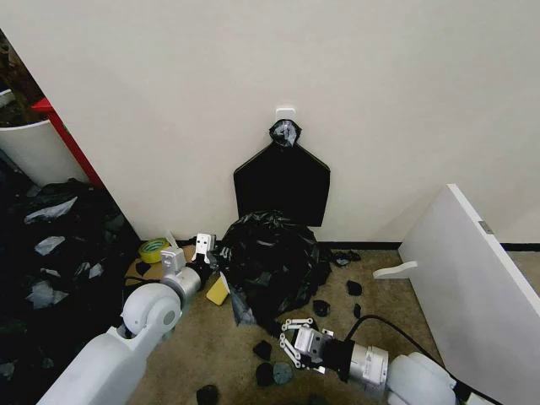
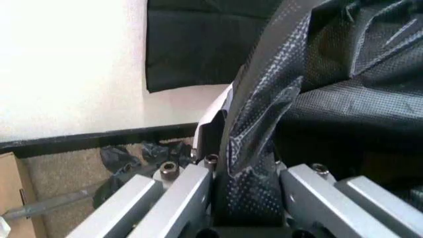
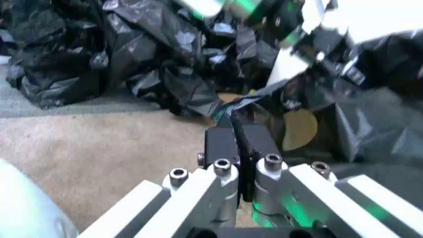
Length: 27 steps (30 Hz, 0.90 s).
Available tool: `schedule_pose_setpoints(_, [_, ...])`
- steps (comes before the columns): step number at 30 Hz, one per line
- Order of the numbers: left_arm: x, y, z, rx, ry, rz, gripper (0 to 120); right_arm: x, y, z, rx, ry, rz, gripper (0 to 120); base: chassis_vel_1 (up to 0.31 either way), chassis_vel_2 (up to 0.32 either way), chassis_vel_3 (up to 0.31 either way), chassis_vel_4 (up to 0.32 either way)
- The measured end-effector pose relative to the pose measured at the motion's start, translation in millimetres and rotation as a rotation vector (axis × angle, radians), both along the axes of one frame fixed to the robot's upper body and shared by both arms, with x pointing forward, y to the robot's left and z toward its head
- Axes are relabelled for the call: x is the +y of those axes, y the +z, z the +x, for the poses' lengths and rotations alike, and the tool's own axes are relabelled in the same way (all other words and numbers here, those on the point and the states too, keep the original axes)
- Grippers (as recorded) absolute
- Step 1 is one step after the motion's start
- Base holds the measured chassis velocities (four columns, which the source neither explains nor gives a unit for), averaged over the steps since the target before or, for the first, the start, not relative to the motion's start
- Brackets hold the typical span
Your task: Place the garbage bag over the trash bin.
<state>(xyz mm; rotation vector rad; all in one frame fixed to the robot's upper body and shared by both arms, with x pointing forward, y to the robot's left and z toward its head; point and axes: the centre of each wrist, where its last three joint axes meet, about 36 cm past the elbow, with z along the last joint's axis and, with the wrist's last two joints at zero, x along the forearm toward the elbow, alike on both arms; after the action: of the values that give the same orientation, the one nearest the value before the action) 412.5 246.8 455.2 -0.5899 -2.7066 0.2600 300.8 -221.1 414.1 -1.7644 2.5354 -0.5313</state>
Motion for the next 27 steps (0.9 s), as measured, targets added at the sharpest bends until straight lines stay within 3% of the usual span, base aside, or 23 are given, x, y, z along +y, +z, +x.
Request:
schedule_pose_setpoints(6, [0,3,-4,0.006,-0.003,-0.011,0,-1,-19,5,-0.030,-0.013,-0.060,0,0.000,0.000,0.000,0.000])
schedule_pose_setpoints(19, [-8,8,-24,0.045,-0.017,-0.074,0,2,-53,19,-0.234,-0.046,-0.228,0,0.000,0.000,0.000,0.000])
schedule_pose_setpoints(24, [-6,13,-29,0.051,-0.016,-0.079,0,-16,-59,39,-0.388,-0.087,-0.396,0,0.000,0.000,0.000,0.000])
schedule_pose_setpoints(27, [-6,15,-31,0.049,-0.016,-0.078,0,-25,-60,45,-0.422,-0.099,-0.454,0,0.000,0.000,0.000,0.000])
